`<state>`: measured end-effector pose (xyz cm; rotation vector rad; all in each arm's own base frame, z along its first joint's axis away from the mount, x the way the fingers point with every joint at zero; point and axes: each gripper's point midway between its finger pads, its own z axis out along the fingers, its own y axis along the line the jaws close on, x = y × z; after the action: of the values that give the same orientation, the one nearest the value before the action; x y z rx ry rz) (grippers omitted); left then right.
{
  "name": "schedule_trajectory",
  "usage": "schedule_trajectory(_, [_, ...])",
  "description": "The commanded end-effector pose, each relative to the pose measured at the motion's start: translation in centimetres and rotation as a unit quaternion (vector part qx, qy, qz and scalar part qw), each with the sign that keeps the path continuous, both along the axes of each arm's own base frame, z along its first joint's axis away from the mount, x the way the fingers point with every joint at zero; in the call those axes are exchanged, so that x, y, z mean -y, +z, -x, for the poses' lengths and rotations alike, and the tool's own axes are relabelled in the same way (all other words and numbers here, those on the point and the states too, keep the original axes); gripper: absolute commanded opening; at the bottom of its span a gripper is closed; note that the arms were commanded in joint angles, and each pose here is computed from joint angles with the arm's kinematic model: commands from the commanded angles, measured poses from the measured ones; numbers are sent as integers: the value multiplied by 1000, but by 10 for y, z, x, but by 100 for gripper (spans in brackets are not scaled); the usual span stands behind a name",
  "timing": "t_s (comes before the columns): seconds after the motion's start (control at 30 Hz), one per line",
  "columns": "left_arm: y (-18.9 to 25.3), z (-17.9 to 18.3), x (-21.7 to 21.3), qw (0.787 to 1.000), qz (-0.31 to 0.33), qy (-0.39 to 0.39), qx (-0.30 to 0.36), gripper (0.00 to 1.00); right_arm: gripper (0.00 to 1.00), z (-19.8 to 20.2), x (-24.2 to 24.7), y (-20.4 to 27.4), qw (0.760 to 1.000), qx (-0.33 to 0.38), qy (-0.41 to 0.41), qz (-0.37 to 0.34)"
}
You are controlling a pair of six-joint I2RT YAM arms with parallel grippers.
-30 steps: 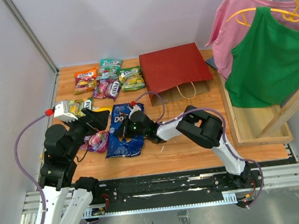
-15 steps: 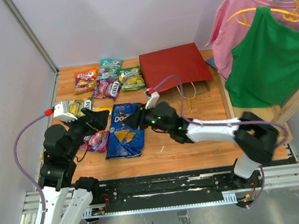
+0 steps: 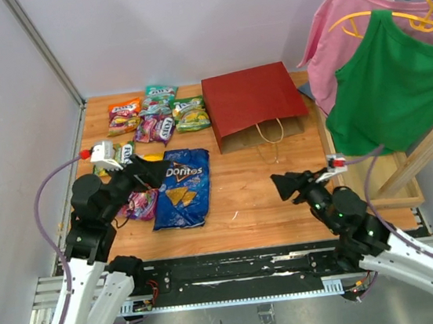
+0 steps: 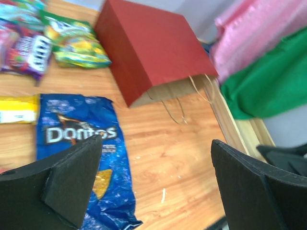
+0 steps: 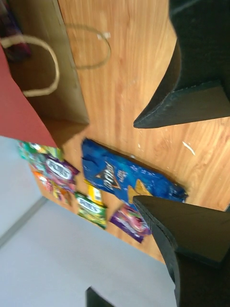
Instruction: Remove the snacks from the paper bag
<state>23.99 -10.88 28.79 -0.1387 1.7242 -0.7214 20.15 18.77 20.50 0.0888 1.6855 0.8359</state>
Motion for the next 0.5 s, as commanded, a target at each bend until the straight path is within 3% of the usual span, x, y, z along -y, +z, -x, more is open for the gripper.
schedule_trajectory(0.0, [-9, 3, 53, 988, 8, -157, 2, 100, 60, -4, 70, -36, 990, -23, -125, 64])
schedule_trajectory(0.13, [-38, -1, 95, 983, -36, -177, -29, 100, 59, -7, 83, -42, 985, -54, -143, 78])
schedule_trajectory(0.23, [-57, 1, 138, 973, -64, -218, -47, 98, 42, -13, 82, -43, 984, -82, -138, 83])
schedule_trajectory(0.33, [-79, 1, 184, 960, -66, -262, -68, 86, 31, -17, 85, -39, 984, -89, -138, 76])
schedule_trajectory(0.4, [-92, -5, 209, 955, -55, -281, -81, 80, 31, -18, 91, -34, 983, -83, -148, 70])
schedule_trajectory(0.47, [-104, -19, 227, 955, -44, -278, -90, 67, 32, -17, 96, -31, 983, -79, -153, 68])
